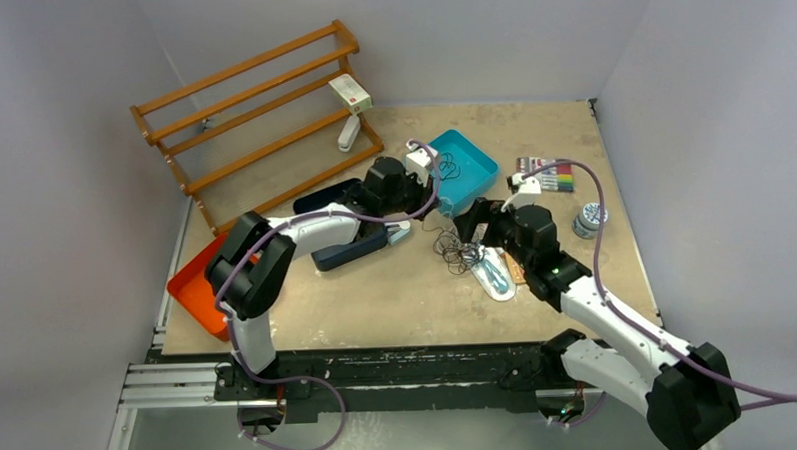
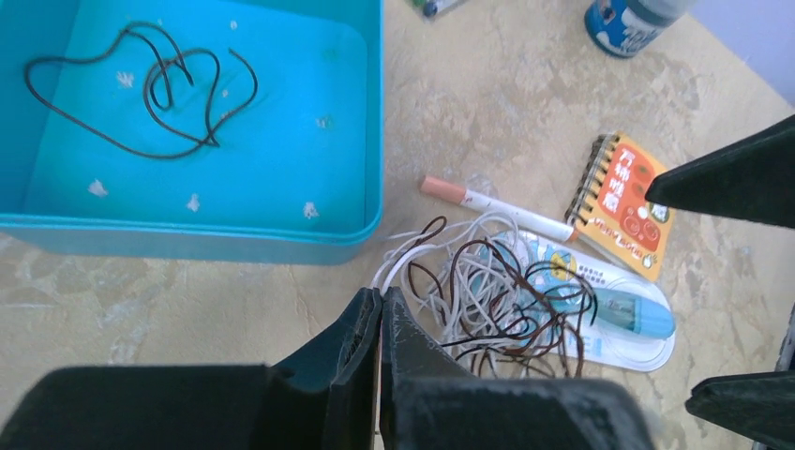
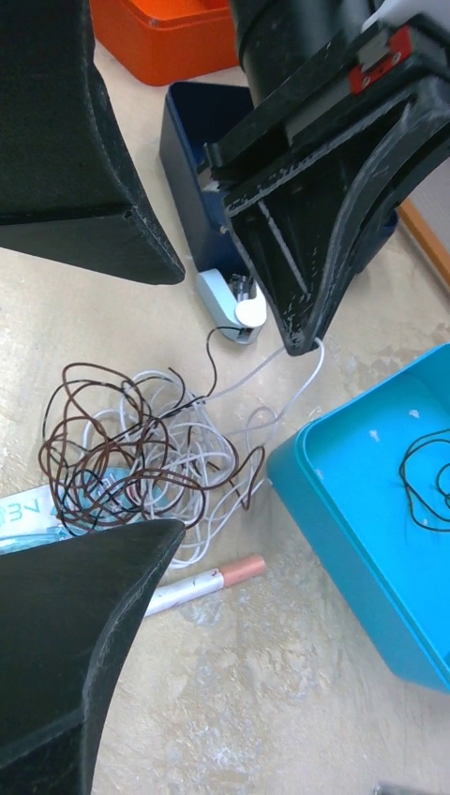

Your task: Untangle the cables

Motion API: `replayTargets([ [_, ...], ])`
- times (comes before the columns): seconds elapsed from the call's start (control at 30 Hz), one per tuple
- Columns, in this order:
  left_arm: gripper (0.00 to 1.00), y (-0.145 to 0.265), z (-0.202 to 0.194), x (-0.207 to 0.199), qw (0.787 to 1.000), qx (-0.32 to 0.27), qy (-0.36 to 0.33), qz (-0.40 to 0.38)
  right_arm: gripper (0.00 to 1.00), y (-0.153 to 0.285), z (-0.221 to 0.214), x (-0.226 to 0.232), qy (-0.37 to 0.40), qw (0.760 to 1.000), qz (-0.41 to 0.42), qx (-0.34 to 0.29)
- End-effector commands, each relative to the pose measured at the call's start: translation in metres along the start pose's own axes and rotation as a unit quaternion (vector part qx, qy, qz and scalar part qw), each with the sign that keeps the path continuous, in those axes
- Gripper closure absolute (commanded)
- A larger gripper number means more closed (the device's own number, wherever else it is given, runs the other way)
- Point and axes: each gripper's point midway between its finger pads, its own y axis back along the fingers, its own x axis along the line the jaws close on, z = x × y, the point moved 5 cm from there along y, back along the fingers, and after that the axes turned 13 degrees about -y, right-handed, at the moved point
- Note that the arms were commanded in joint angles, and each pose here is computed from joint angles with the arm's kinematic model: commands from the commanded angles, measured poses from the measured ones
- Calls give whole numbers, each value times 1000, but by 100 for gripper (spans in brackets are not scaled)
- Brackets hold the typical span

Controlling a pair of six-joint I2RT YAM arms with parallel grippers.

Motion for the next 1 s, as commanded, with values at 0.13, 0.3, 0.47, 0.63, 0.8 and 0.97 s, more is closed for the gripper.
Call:
replayTargets([
  [0.13,100,25,77,-14,997,-60,-38,2,3,15,31,12,-11,991,60,-117],
  [0.3,100,33,90,-21,997,-60,-52,5,2,13,32,13,5,990,66,-123],
  [0.47,100,40,99,-24,996,-64,-58,7,2,9,32,13,7,988,73,-137],
  [0.63,100,44,103,-29,996,-66,-60,5,2,-1,28,8,-9,989,61,-138],
  [0.8,100,48,108,-34,996,-70,-61,2,2,-16,24,3,-25,990,44,-135],
  [0.97,100,55,116,-41,995,-77,-63,-4,2,-33,20,5,-26,991,45,-121],
])
